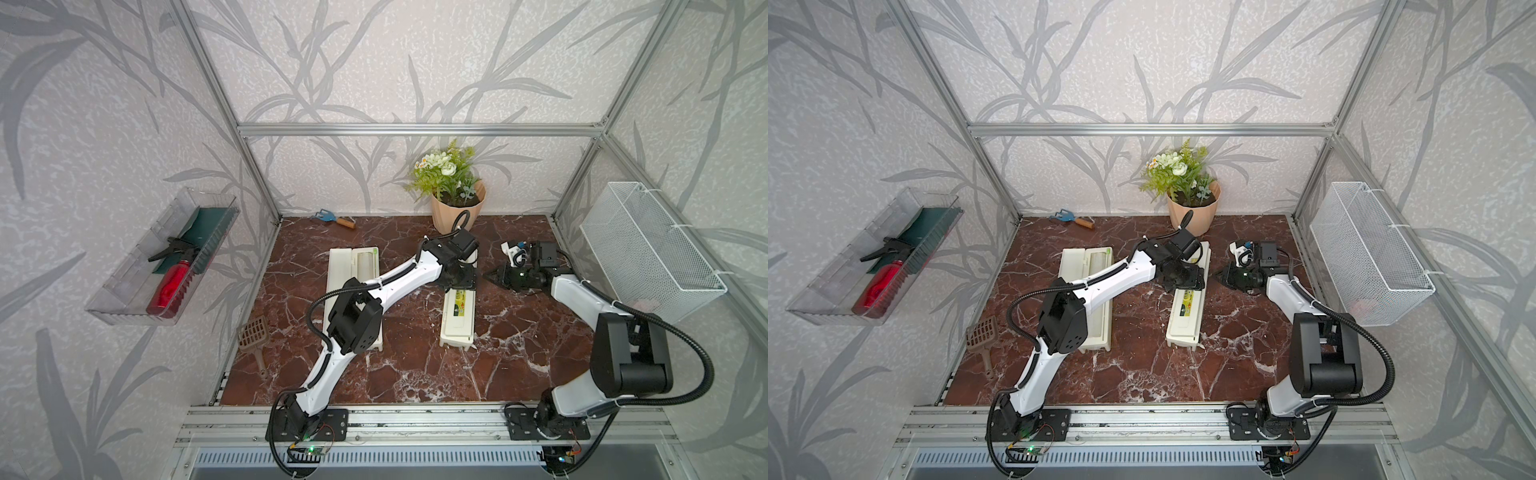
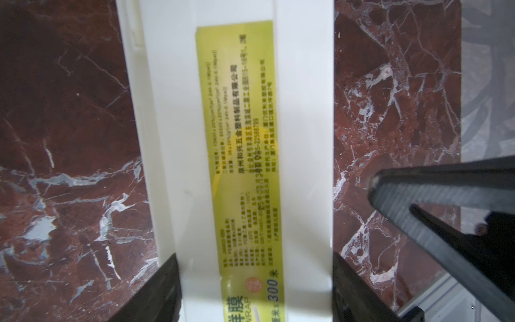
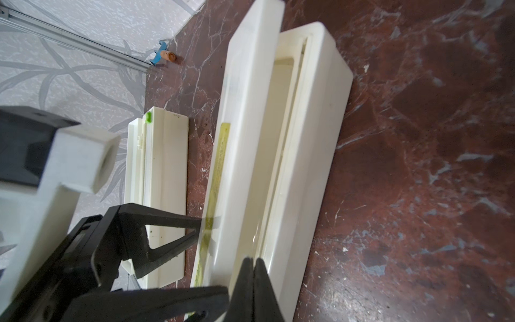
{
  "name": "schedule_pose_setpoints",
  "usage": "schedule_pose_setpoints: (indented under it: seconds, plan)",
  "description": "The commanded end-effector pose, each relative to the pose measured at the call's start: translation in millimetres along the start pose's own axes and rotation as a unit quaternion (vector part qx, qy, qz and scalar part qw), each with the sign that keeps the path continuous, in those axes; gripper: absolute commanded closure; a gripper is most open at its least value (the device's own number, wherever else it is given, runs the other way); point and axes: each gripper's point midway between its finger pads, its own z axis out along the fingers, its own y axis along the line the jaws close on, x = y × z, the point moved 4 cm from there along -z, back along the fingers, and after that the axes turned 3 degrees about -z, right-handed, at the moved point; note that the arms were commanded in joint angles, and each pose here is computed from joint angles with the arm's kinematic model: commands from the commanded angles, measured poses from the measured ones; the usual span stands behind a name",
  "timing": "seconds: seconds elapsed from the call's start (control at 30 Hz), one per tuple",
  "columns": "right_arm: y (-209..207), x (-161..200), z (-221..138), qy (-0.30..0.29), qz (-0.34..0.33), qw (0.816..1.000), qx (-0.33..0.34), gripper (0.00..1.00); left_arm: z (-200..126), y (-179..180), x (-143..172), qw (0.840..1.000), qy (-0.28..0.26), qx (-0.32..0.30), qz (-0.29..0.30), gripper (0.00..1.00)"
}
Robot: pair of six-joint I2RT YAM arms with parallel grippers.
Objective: Put plastic wrap rolls into dispensers
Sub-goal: Open the lid of the plastic wrap cutting box.
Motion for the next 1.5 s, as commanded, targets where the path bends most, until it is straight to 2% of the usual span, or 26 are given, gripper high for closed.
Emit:
schedule_pose_setpoints:
  seconds: [0.0,0.1,0.3,0.4,0.57,0.73,0.9,1.13,1.27,1.3,1.37,1.4,1.47]
  plan:
    - [3.4,-7.0,9.1,0.012,-0.006,1.000,0.014,0.95,-13.7,-9.9,-5.1,0.998,0.002,0.063,0.000,0.47]
    - [10.3,-11.3,22.1,0.018,-0.016,1.000,0.008,0.96,-16.6,-9.4,-8.5,0.996,0.004,0.085,-0.004,0.47]
    - [19.4,-22.7,40.6,0.026,-0.028,0.999,0.004,0.96,-15.0,-6.9,-5.1,0.996,0.016,0.086,0.008,0.47]
    - [22.6,-26.2,44.7,0.025,-0.024,0.999,-0.002,0.96,-19.4,-0.9,-7.2,0.997,0.009,0.078,0.009,0.33]
    - [39.0,-27.9,49.4,0.017,-0.036,0.999,-0.015,0.96,-46.4,13.2,-19.9,0.997,-0.050,0.052,0.033,0.18]
    - [58.2,-25.7,61.3,0.026,-0.049,0.998,-0.019,0.96,-87.8,53.1,-35.8,0.991,-0.128,0.017,0.027,0.16]
    - [77.0,-27.2,68.5,0.025,-0.064,0.998,-0.011,0.96,-130.0,97.1,-48.0,0.975,-0.220,-0.003,0.011,0.14]
    - [74.5,-14.3,91.4,0.048,-0.067,0.997,0.014,0.96,-168.3,150.1,-42.7,0.956,-0.285,-0.066,0.007,0.11]
    - [74.1,-12.1,96.6,0.053,-0.070,0.996,0.014,0.96,-188.0,181.5,-31.9,0.941,-0.315,-0.120,0.008,0.05]
    - [75.4,-12.6,95.3,0.052,-0.073,0.996,0.013,0.96,-193.0,192.2,-28.5,0.937,-0.320,-0.143,0.007,0.01]
    - [81.1,-18.6,84.4,0.031,-0.097,0.995,0.018,0.96,-203.0,212.9,-20.8,0.929,-0.321,-0.184,0.001,0.00]
    - [83.6,-22.5,75.0,0.014,-0.113,0.993,0.025,0.92,-207.6,225.2,-16.0,0.926,-0.319,-0.202,-0.004,0.00]
    - [88.0,-33.3,51.8,-0.026,-0.150,0.987,0.043,0.87,-222.5,255.0,-3.9,0.905,-0.331,-0.261,-0.046,0.00]
